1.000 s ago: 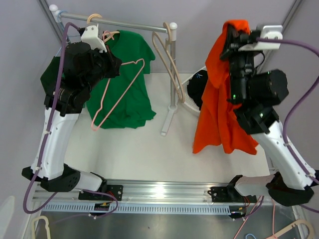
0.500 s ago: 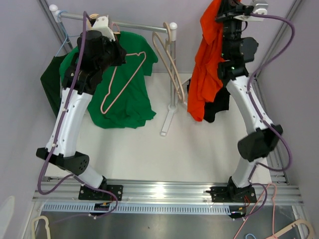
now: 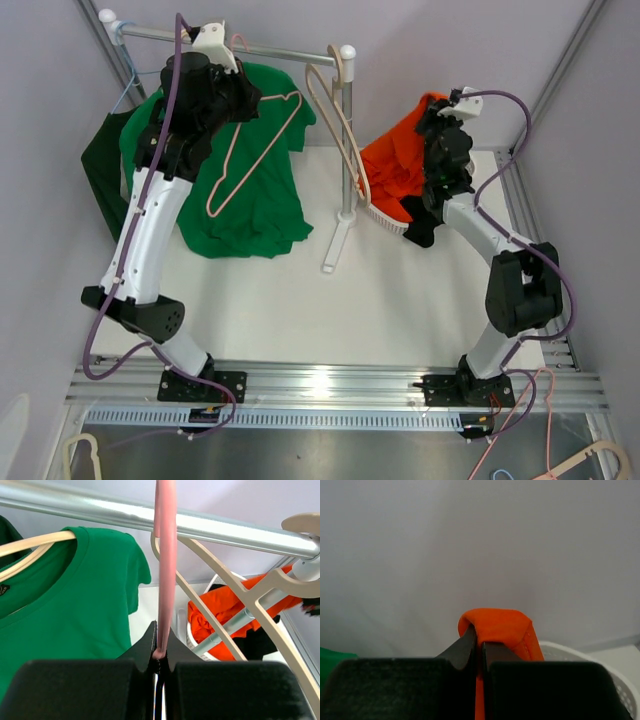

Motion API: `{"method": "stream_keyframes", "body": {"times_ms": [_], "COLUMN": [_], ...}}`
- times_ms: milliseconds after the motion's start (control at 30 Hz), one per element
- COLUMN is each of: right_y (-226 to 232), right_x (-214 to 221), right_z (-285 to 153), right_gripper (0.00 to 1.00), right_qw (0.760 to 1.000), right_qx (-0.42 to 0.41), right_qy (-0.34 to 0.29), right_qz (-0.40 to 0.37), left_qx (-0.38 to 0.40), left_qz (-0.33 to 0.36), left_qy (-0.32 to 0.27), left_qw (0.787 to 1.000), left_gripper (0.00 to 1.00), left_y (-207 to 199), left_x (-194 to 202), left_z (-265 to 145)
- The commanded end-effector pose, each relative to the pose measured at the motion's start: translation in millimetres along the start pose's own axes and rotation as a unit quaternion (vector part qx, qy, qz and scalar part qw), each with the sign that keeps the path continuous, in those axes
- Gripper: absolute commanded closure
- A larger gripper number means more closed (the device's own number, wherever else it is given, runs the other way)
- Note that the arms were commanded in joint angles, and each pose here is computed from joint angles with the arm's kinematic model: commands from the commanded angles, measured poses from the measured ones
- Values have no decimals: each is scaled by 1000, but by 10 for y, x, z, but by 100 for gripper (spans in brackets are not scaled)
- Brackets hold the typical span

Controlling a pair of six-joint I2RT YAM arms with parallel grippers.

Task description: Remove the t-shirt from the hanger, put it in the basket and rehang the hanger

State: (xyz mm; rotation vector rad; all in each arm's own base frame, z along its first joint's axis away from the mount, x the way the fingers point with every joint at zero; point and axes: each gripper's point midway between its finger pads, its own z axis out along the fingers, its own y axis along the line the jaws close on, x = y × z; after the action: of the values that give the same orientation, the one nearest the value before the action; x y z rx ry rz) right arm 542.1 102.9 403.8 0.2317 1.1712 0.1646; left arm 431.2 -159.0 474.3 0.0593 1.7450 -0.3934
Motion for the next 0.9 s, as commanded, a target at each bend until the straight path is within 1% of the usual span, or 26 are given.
{"method": "stream_keyframes", "body": {"times_ms": [0, 33, 100, 133, 167, 200, 233, 267, 300, 333, 367, 433, 467, 500, 533, 567, 600, 667, 767, 800, 833, 867], "right_y": [-322, -384, -506, -516, -553, -601, -609, -621, -679, -712, -706, -754, -743, -707, -736, -734, -762, -777, -786, -783, -758, -731], "right_x": [-333, 201, 613, 840, 1228, 1432, 1575, 1947, 2079, 2300, 2334, 2539, 2601, 2675, 2684, 2693, 2737, 2706, 2559, 2486, 2302, 2184], "right_z": [-148, -267, -373, -510, -578, -651, -759, -898, -984, -1159, -1225, -1419, -1512, -1616, -1684, -1717, -1825, -1843, -1786, -1732, -1609, -1529], "right_gripper": [100, 100, 100, 100, 100, 100, 100, 100, 100, 100, 100, 100, 95, 93, 93, 92, 92, 92, 94, 91, 88, 87], "right_qw": [996, 989, 970, 950, 932, 916, 894, 866, 851, 826, 819, 793, 781, 765, 756, 753, 745, 750, 768, 776, 795, 806], "right_qx": [79, 86, 101, 95, 87, 81, 77, 61, 64, 56, 50, 37, 26, 15, 18, 15, 16, 15, 14, 14, 14, 12], "right_qy": [9, 123, 221, 296, 351, 392, 440, 494, 520, 559, 570, 608, 624, 643, 654, 657, 666, 661, 640, 630, 607, 592], "right_qz": [32, 17, -2, -14, -26, -31, -35, -35, -38, -39, -33, -14, -3, 15, 21, 22, 21, 15, 0, -2, -10, -13], "left_qx": [12, 12, 16, 21, 22, 25, 24, 23, 24, 24, 38, 39, 38, 37, 39, 40, 39, 41, 45, 48, 52, 53], "left_qz": [10, 9, 6, 2, 1, 0, -3, -3, -3, -2, 0, 7, 9, 10, 12, 14, 14, 15, 14, 14, 13, 11], "left_qy": [-44, -43, -39, -40, -38, -39, -38, -34, -37, -37, -35, -32, -30, -27, -25, -25, -24, -23, -22, -25, -24, -24], "left_qw": [999, 999, 999, 999, 999, 999, 999, 999, 999, 999, 999, 999, 999, 999, 999, 999, 999, 999, 999, 998, 998, 998], "left_gripper": [99, 99, 99, 99, 99, 99, 99, 99, 99, 99, 99, 99, 99, 99, 99, 99, 99, 99, 99, 99, 99, 99], "left_y": [-33, -35, -50, -69, -73, -84, -79, -78, -84, -83, -132, -132, -120, -116, -118, -123, -118, -119, -135, -148, -167, -171], "left_x": [-300, -290, -272, -278, -265, -273, -271, -235, -262, -256, -253, -228, -215, -200, -181, -183, -172, -152, -142, -163, -159, -162], "left_z": [-82, -71, -59, -62, -53, -52, -44, -27, -34, -31, -39, -16, -6, 8, 23, 23, 33, 62, 82, 77, 79, 74]}}
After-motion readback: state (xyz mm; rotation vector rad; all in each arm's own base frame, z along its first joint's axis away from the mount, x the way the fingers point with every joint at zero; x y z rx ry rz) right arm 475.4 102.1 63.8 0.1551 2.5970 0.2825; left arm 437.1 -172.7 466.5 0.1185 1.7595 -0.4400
